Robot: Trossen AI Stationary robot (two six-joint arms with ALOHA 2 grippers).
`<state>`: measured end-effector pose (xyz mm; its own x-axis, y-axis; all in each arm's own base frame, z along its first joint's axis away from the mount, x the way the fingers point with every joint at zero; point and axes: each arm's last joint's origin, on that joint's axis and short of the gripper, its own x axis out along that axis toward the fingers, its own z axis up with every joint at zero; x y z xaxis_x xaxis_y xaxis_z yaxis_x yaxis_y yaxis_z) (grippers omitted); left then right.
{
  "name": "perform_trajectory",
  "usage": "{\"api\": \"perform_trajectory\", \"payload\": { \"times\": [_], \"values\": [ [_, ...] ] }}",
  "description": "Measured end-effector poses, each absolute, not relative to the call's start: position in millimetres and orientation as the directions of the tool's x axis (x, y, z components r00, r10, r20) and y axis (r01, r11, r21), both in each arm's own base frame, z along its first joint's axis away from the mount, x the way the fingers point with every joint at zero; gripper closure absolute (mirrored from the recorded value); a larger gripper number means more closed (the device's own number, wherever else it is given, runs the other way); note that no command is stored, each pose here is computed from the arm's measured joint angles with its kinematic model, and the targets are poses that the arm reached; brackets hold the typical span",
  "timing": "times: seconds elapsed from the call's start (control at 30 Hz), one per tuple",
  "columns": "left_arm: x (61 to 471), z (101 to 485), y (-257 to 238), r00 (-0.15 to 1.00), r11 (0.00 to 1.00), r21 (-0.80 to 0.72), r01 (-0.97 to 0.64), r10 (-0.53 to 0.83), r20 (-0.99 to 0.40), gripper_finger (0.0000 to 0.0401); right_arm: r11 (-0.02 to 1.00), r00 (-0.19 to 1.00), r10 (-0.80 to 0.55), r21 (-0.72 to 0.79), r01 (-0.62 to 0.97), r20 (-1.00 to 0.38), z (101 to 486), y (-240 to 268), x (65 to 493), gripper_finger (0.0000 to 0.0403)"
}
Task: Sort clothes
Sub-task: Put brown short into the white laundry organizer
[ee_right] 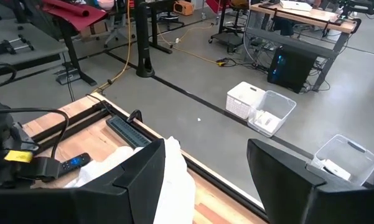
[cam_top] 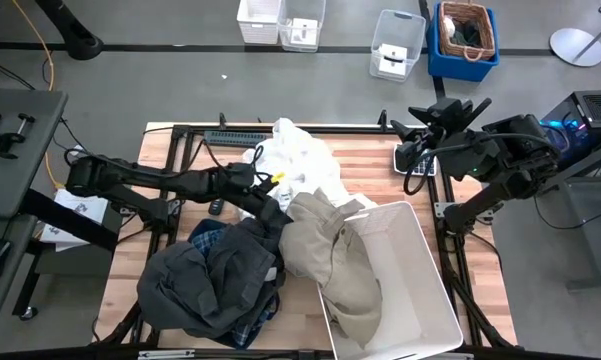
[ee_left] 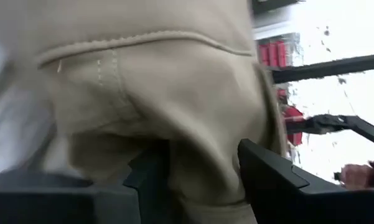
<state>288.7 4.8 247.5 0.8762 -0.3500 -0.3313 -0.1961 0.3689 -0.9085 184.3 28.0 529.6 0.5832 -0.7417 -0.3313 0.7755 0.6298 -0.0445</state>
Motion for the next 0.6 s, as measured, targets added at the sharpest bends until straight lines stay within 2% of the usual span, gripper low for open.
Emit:
{"api": "perform_trajectory", "payload": {
  "times": [0.1, 0.23, 0.37, 0.5, 0.6],
  "values": [
    [291, 250, 3, 0.885, 0.375, -0.915, -0.152, -0.360, -0.295, 0.0261, 0.630, 0.583, -0.742, -0.045, 0.775, -0.331, 530, 28, 184, 0.0181],
    [285, 271, 4, 0.914, 0.391, -0.920, -0.026, -0.363, -0.180, 0.0377, 0.630, 0.583, -0.742, -0.044, 0.775, -0.331, 530, 28, 184, 0.0181],
    [275, 311, 17, 0.956, 0.402, -0.907, 0.126, -0.294, 0.003, 0.0393, 0.630, 0.584, -0.741, -0.044, 0.775, -0.332, 530, 28, 184, 0.0181],
    [276, 364, 25, 0.957, 0.521, -0.812, 0.264, -0.244, 0.154, 0.0400, 0.628, 0.582, -0.743, -0.045, 0.777, -0.330, 530, 28, 184, 0.0181],
    [293, 389, 25, 0.952, 0.607, -0.740, 0.290, -0.260, 0.161, 0.0400, 0.617, 0.573, -0.756, -0.051, 0.786, -0.318, 530, 28, 184, 0.0181]
  ]
}}
